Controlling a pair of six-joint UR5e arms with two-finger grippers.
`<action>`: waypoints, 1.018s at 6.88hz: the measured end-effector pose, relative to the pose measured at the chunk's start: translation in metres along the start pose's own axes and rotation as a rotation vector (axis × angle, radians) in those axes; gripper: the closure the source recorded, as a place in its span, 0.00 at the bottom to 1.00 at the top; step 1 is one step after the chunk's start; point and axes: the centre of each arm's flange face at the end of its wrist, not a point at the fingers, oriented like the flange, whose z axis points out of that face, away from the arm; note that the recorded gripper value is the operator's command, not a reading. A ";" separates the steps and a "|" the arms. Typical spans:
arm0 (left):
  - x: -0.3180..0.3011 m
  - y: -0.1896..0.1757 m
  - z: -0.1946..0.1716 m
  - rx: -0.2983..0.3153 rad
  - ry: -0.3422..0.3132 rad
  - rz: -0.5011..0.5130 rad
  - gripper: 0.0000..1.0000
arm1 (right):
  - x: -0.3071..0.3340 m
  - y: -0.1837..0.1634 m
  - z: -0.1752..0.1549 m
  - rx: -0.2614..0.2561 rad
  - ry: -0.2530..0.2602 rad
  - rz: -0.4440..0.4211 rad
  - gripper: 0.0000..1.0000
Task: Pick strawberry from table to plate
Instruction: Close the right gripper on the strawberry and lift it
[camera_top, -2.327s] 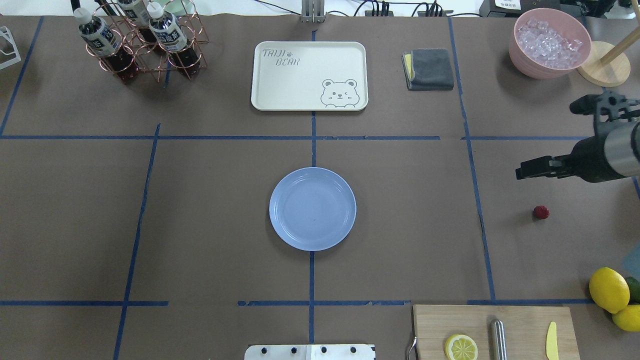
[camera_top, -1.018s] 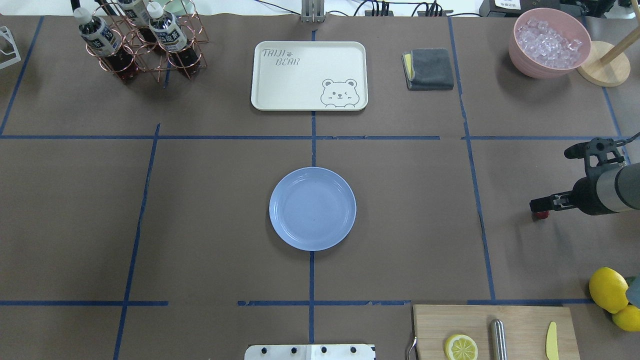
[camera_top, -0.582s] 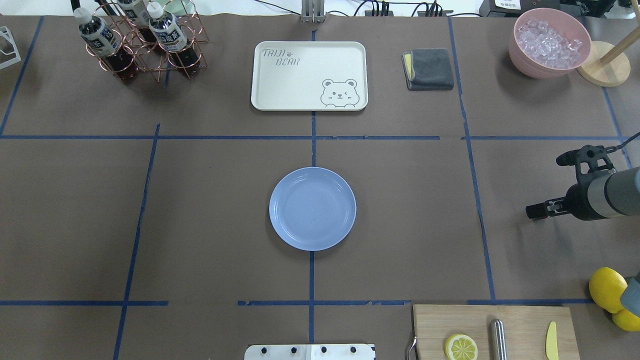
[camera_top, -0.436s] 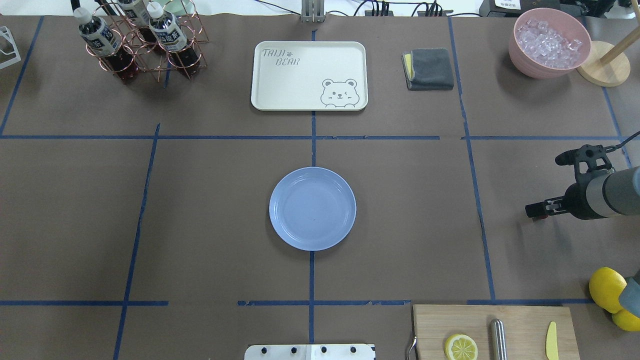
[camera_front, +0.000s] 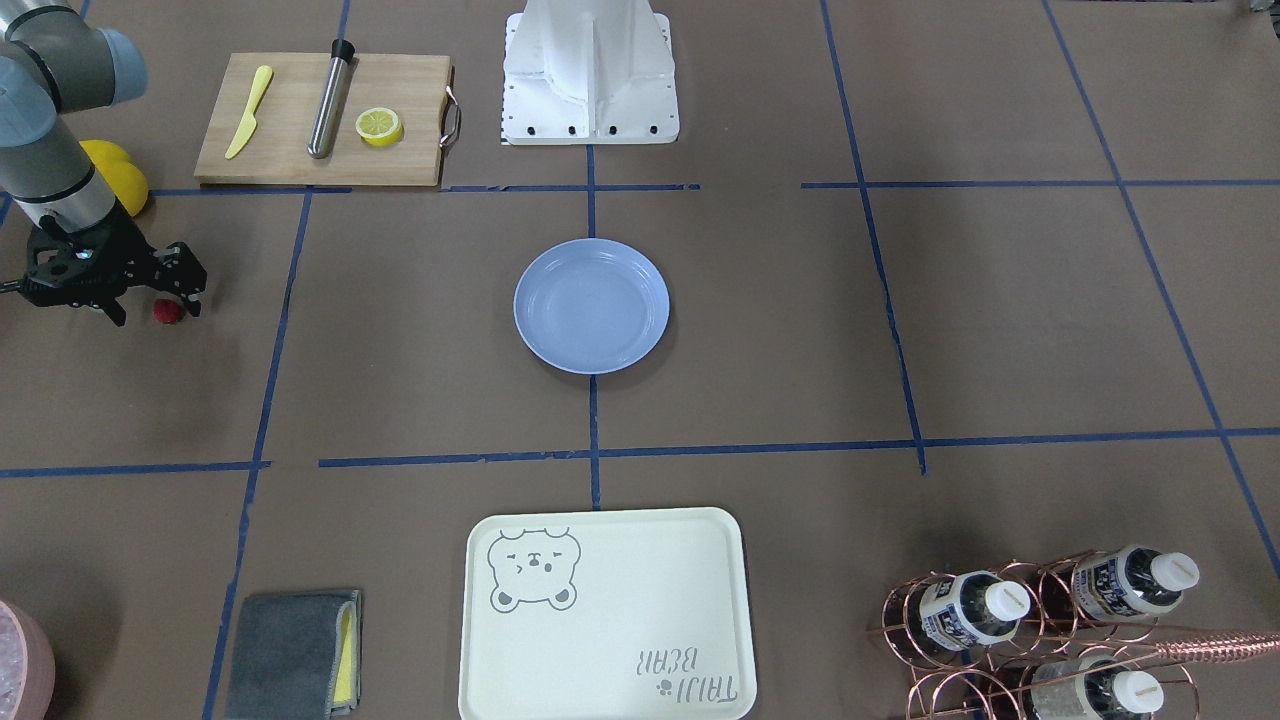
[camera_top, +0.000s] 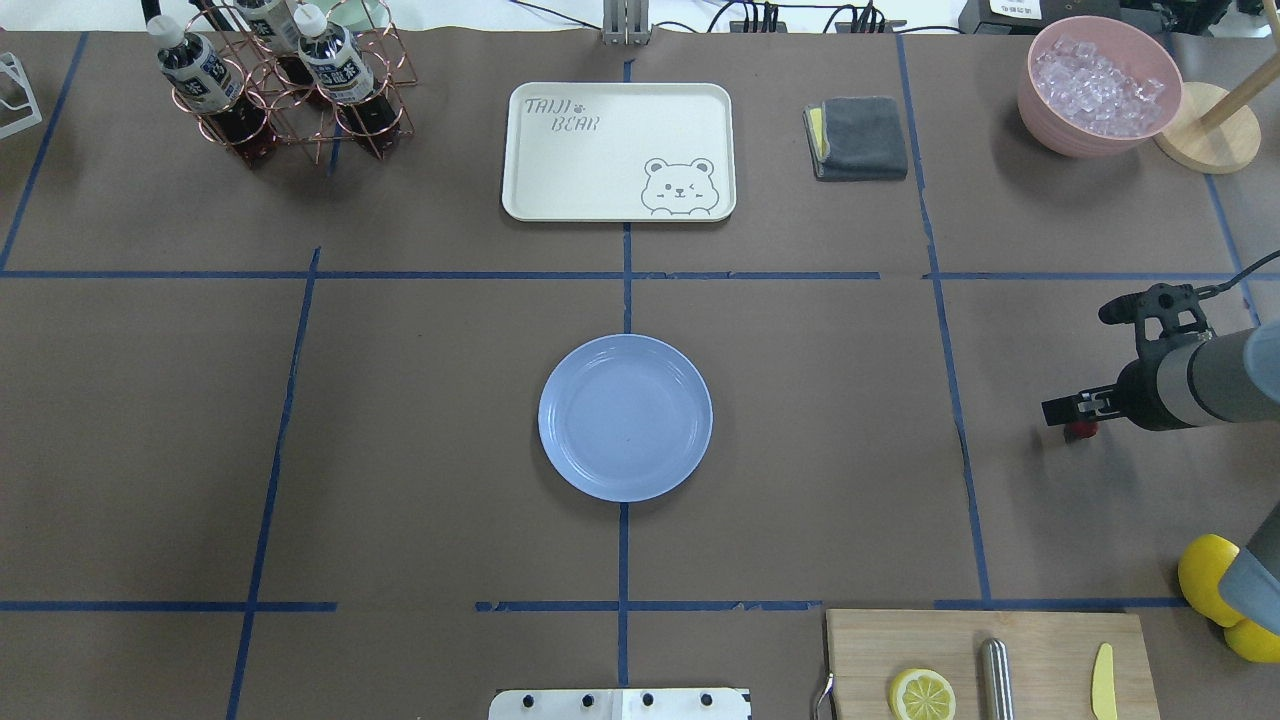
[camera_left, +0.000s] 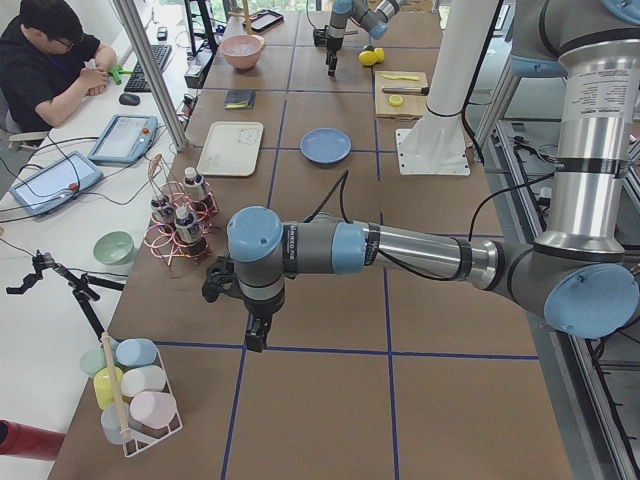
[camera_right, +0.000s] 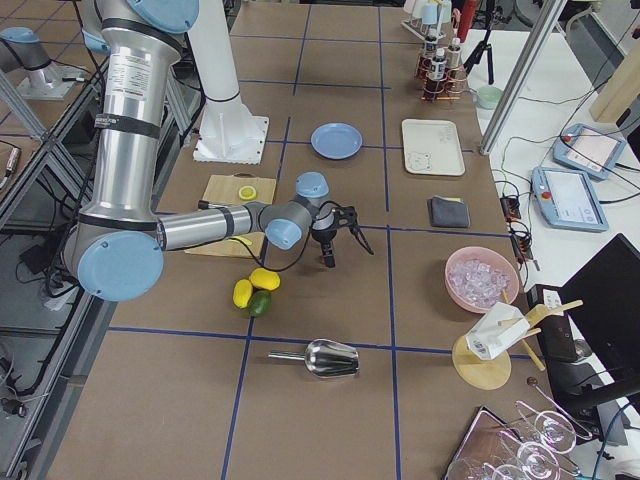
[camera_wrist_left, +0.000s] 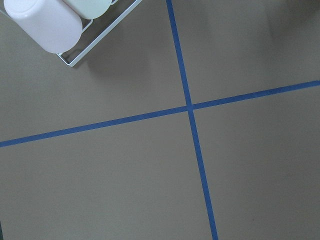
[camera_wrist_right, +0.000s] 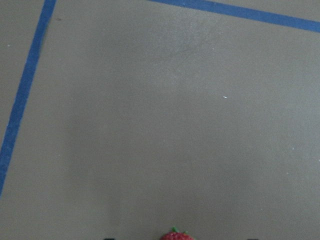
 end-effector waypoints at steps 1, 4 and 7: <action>0.000 0.000 0.000 0.000 0.000 0.000 0.00 | -0.001 -0.002 0.002 0.000 0.000 0.000 0.13; 0.001 -0.001 -0.002 0.003 -0.001 0.003 0.00 | 0.000 -0.002 0.005 -0.003 0.003 0.001 0.30; 0.002 -0.001 -0.002 0.005 -0.001 0.005 0.00 | 0.003 0.001 0.004 -0.011 0.003 0.003 0.27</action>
